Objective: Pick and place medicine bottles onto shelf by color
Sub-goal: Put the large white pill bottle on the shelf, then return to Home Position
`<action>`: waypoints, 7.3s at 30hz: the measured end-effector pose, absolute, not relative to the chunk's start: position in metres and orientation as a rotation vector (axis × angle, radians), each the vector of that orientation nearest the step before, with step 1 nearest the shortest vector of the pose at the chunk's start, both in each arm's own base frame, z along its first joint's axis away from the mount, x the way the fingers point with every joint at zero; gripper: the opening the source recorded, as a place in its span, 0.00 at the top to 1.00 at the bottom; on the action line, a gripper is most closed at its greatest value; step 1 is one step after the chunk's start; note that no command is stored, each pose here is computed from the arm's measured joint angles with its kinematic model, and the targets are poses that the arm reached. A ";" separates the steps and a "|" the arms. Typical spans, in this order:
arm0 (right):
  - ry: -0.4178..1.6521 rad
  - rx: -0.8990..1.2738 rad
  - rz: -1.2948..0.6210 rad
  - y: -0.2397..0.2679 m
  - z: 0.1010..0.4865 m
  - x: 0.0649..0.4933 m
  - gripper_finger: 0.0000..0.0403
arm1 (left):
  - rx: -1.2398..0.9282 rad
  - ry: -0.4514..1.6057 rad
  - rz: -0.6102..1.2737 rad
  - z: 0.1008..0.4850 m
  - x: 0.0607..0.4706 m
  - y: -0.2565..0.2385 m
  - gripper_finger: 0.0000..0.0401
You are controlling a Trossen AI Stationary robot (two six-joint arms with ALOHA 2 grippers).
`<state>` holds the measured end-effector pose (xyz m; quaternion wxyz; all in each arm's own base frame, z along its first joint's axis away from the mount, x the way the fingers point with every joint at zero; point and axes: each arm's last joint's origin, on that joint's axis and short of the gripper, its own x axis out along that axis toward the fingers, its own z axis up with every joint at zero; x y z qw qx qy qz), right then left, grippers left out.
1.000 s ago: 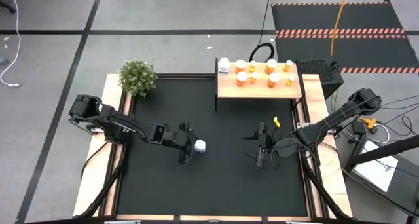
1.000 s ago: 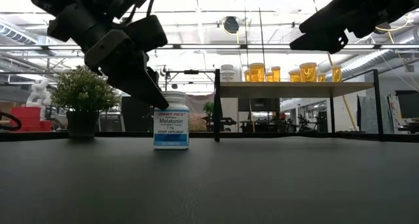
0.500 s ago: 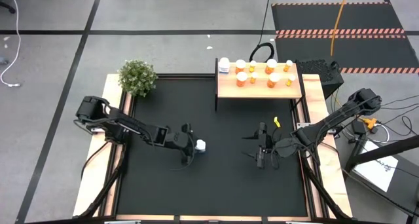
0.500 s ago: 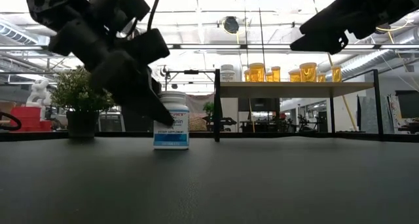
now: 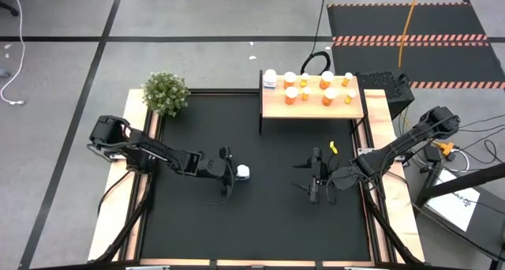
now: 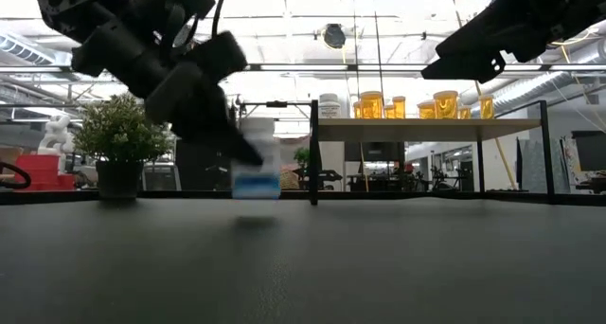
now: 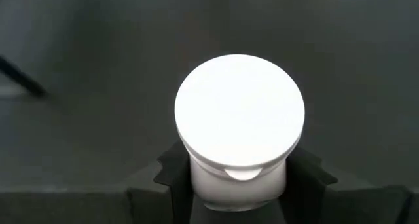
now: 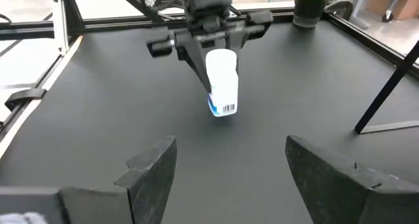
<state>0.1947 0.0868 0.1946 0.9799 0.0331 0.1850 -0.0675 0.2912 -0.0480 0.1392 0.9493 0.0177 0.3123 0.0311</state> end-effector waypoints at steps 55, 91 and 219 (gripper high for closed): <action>0.399 -0.363 -0.256 0.044 0.198 0.210 0.31 | 0.301 0.545 0.007 0.291 0.382 0.213 0.58; 0.402 -0.353 -0.276 0.040 0.198 0.211 0.31 | 0.237 0.572 -0.030 0.271 0.385 0.222 0.47; 0.032 -0.173 0.007 0.012 0.166 0.104 1.00 | -0.004 0.209 0.237 0.169 0.125 0.017 0.99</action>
